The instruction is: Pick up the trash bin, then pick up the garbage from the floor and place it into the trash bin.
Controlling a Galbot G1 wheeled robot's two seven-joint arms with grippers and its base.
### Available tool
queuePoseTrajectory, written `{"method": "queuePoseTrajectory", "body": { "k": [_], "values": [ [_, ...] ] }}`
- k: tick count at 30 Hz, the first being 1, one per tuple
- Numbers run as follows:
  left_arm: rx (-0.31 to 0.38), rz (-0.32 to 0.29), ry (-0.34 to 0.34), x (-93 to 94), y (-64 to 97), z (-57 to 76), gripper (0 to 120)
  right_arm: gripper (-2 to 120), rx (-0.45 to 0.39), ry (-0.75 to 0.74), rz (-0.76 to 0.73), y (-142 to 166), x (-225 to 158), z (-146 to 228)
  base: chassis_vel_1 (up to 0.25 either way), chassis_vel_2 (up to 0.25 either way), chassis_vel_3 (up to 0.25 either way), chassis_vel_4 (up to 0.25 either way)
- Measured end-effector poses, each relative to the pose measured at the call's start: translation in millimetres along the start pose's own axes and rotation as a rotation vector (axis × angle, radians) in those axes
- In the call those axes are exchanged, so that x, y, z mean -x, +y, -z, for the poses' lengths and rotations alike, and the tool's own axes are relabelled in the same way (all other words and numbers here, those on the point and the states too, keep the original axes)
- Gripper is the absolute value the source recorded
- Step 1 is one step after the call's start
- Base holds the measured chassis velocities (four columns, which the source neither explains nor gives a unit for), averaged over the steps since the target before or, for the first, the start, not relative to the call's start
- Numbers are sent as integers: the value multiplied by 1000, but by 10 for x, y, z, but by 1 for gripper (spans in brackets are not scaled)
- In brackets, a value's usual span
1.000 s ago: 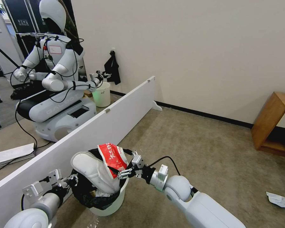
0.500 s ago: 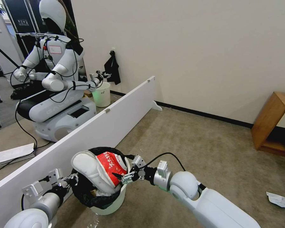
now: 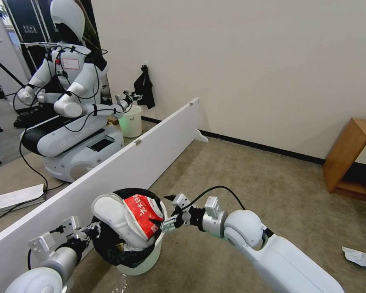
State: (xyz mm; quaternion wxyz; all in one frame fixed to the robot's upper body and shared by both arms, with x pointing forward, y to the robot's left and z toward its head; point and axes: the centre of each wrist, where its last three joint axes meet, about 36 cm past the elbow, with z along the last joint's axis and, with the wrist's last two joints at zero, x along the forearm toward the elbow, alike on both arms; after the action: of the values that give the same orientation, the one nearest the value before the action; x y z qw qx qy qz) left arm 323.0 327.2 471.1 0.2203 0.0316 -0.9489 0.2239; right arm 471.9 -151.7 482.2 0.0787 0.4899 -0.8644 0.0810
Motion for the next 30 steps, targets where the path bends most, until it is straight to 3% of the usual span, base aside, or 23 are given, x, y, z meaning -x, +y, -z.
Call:
{"method": "queuePoseTrajectory", "body": {
  "k": [8,11,12,14,15,17,20,30],
  "values": [
    [2,-2,-11,-26,-3,32,4,100,-10,-106,-206,-388,-345,283,0,0,0,0],
    [10,-12,-21,-18,1,35,4,100,70,-64,-506,-479,-541,286,0,0,0,0],
    [10,-12,-21,-18,1,35,4,100,70,-64,-506,-479,-541,286,0,0,0,0],
    [14,-20,-25,-4,-6,24,4,100,142,-12,-716,-460,-592,305,0,0,0,0],
    [14,-20,-25,-4,-6,24,4,100,142,-12,-716,-460,-592,305,0,0,0,0],
    [15,-32,-31,6,-18,21,4,100,204,17,-852,-457,-660,330,0,0,0,0],
    [14,-38,-34,19,-24,25,4,100,246,39,-945,-493,-783,333,0,0,0,0],
    [38,-61,-48,46,-15,15,4,100,246,35,-1023,-620,-1105,308,0,0,0,0]
  ]
}}
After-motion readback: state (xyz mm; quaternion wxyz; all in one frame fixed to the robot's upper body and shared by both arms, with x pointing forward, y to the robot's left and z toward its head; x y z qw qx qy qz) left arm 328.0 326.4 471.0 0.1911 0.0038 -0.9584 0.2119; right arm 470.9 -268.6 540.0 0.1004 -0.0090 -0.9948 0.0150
